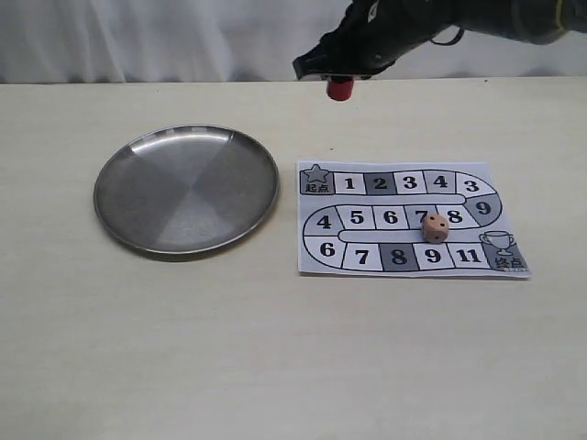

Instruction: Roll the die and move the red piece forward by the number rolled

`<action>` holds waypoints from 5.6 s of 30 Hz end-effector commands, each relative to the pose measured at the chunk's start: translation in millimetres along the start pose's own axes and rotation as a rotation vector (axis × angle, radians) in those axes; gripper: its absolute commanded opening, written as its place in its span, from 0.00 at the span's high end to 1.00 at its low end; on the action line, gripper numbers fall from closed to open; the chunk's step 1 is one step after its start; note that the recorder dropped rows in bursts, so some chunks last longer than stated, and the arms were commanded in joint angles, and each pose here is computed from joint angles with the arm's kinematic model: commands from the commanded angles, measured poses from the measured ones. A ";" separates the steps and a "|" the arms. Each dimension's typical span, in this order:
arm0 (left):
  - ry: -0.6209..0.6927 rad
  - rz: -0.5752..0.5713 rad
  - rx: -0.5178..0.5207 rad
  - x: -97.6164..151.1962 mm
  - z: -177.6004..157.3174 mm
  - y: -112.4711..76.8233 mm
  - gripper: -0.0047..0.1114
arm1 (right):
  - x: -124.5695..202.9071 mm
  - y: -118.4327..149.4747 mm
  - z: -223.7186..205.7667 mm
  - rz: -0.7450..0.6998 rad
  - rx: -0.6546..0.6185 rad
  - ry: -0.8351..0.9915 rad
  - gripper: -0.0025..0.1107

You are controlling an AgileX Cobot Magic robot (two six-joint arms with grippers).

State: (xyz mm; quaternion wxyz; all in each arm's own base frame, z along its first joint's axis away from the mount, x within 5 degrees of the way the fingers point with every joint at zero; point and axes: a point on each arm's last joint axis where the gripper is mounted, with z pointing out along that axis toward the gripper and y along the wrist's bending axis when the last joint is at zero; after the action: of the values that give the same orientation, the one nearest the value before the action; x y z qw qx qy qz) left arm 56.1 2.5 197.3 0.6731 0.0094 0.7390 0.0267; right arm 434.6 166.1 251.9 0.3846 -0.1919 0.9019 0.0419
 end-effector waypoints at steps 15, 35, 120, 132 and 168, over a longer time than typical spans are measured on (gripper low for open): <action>-0.008 -0.006 0.002 -0.3 0.0 -0.2 0.96 | 97.5 -13.7 95.7 0.062 0.017 0.303 0.94; -0.008 -0.006 0.002 -0.3 0.0 -0.2 0.96 | 51.8 -19.0 42.1 0.056 0.032 0.178 0.94; -0.008 -0.006 0.002 -0.3 0.0 -0.2 0.96 | 213.0 -14.4 -252.2 0.291 0.081 -0.659 0.94; -0.008 -0.006 0.002 -0.3 0.0 -0.2 0.96 | 314.9 4.0 -250.5 0.289 0.064 -0.723 0.94; -0.008 -0.006 0.002 -0.3 0.0 -0.2 0.96 | 324.2 -17.9 -256.3 0.384 0.439 -0.707 0.94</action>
State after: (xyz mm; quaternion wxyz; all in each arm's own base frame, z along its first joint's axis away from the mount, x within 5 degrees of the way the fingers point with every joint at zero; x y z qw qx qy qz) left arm 56.1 2.5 197.3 0.6731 0.0094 0.7390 0.0267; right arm 64.4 -9.2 204.3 0.6875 0.0931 0.7201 -0.0103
